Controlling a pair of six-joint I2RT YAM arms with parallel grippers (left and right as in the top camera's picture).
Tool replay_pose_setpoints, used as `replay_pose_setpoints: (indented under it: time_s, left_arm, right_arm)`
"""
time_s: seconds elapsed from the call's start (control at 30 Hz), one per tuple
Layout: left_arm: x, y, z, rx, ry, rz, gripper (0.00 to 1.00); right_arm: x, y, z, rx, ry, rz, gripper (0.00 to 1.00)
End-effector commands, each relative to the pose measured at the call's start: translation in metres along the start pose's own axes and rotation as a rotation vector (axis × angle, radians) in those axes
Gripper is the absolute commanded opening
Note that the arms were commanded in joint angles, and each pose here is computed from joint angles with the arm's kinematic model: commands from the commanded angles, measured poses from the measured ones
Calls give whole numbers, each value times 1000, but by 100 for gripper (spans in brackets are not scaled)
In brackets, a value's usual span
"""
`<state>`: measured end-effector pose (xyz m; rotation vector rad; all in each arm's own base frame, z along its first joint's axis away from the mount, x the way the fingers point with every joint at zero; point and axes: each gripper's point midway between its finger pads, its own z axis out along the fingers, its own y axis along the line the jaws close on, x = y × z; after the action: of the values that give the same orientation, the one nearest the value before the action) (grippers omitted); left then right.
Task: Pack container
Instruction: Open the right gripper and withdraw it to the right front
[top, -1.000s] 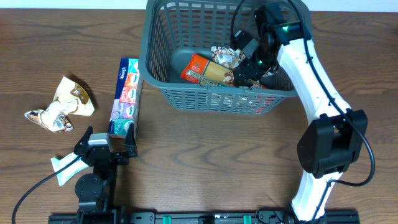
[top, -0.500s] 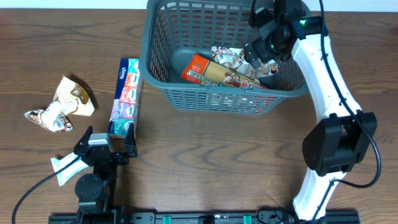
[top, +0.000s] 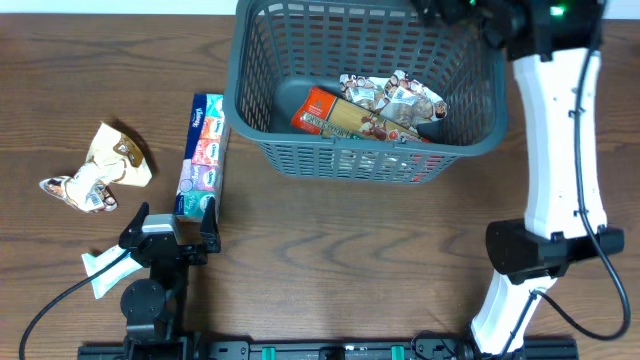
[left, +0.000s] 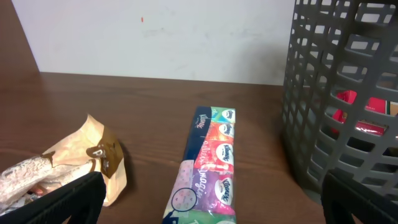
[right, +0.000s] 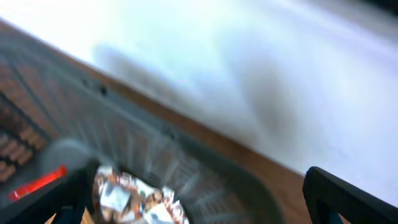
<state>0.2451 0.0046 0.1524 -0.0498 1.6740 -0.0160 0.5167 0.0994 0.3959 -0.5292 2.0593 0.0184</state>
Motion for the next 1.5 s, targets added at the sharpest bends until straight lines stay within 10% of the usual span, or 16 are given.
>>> replay_pose_setpoints:
  time_s: [0.0,0.6,1.47]
  left_arm:
    - [15,1,0,0,47,-2,99]
    - [15,1,0,0,47,-2,99]
    - [15,1,0,0,47,-2,99]
  right_arm:
    - [-23,-27,-42,106,-80,120,99]
    - [111,-228,-172,877,133,663,99]
    - [224,-272,-213,959,394,865,99]
